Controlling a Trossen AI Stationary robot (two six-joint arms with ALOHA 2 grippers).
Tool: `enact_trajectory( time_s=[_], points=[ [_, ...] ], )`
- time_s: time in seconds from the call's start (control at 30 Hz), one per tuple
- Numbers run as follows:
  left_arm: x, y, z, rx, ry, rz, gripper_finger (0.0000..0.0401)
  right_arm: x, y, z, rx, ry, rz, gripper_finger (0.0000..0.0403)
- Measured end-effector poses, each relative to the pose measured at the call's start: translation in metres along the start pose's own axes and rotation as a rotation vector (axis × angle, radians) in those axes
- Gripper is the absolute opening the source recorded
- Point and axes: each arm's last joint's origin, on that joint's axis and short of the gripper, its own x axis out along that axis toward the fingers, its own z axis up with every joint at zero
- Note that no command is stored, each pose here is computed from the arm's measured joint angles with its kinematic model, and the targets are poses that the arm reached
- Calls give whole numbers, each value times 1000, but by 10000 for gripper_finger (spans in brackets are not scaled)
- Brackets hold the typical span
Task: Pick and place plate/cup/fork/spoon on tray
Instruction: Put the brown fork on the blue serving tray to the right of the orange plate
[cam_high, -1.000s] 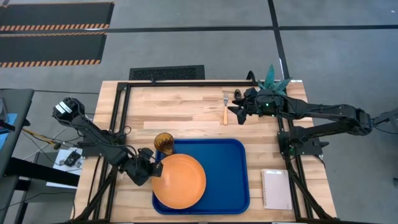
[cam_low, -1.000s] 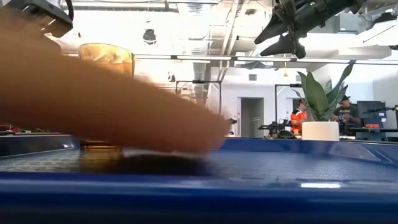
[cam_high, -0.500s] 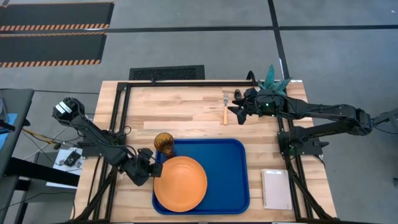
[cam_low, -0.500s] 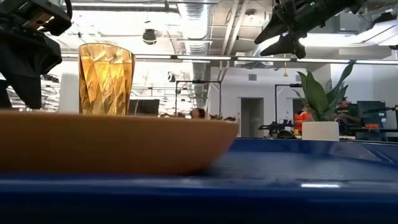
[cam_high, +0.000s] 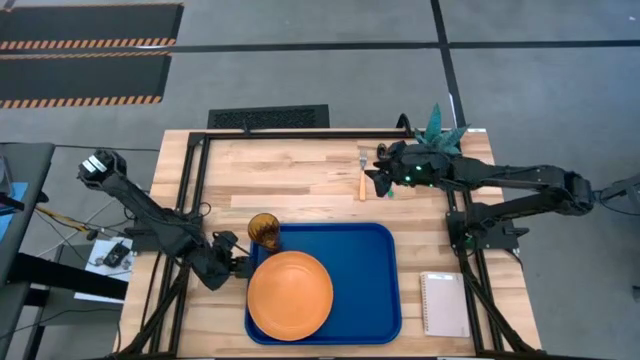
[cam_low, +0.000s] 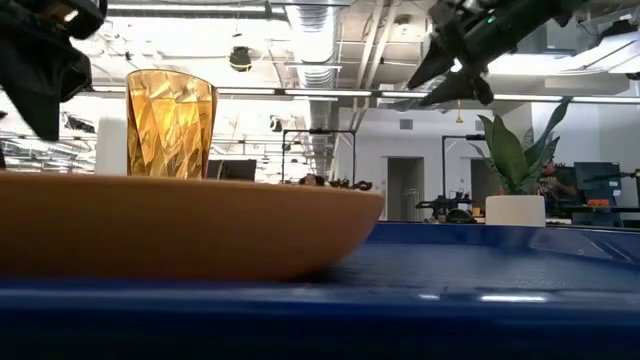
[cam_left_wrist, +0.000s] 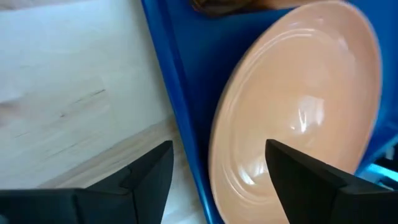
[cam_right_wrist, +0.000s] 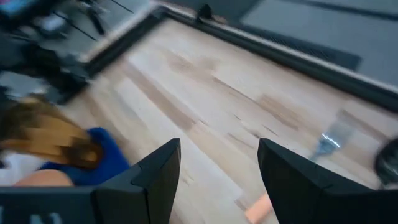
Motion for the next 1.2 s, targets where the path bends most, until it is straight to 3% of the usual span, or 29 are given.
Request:
enact_trajectory(
  time_s=[0.3,0.6,0.9,1.2],
  points=[
    [-38,16,21,-16,-43,-19,240,42,-15,7,67,219,-234,240],
    [-63,24,38,-61,-156,-166,240,80,-43,-10,153,386,-407,240],
    [-67,27,47,-45,-230,-179,240,116,-54,-36,175,495,-493,240],
    [-66,25,51,-41,-255,-173,240,145,-59,-52,199,493,-492,240]
  ],
)
